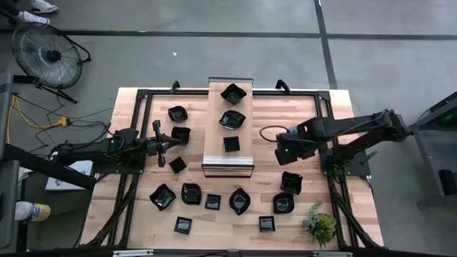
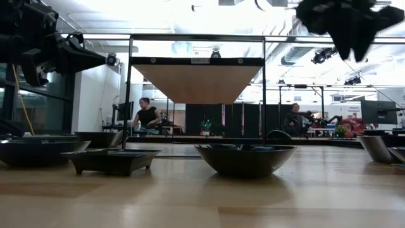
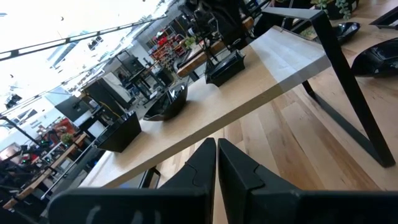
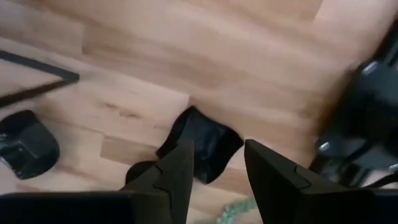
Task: Pick & Place Mini shaped plates
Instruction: Stack the distorted square plate on top of the stacked distorted square plates on the shelf
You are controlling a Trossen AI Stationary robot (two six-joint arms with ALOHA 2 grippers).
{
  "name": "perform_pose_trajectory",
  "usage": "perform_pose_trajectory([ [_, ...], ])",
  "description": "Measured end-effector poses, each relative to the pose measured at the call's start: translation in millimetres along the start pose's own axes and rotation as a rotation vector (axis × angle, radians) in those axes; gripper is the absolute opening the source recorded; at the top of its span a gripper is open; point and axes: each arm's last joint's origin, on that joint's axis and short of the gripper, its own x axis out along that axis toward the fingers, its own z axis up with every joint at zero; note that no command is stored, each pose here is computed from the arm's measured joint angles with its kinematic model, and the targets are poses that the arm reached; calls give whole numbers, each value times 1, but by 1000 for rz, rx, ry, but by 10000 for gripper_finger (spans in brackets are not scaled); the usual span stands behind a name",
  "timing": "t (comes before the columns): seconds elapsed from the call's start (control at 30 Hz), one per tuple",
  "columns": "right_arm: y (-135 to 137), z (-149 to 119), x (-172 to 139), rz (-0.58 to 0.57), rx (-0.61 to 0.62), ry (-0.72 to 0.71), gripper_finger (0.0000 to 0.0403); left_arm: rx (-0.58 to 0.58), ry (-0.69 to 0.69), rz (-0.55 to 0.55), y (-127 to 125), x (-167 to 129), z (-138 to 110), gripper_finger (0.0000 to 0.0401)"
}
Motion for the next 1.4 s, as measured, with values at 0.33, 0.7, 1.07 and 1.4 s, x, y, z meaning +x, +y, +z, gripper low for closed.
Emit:
perform_pose_trajectory([
  [0.33,-31,-28,49,-63,121,107,138,0,0,0,0,0,0,12],
  [0.7,-29,-56,82,-15,183,155,138,0,0,0,0,0,0,12],
  [1.07,-31,-67,115,-25,234,156,138,0,0,0,0,0,0,12],
  [1.4,-34,-65,137,-15,238,127,138,0,0,0,0,0,0,12],
])
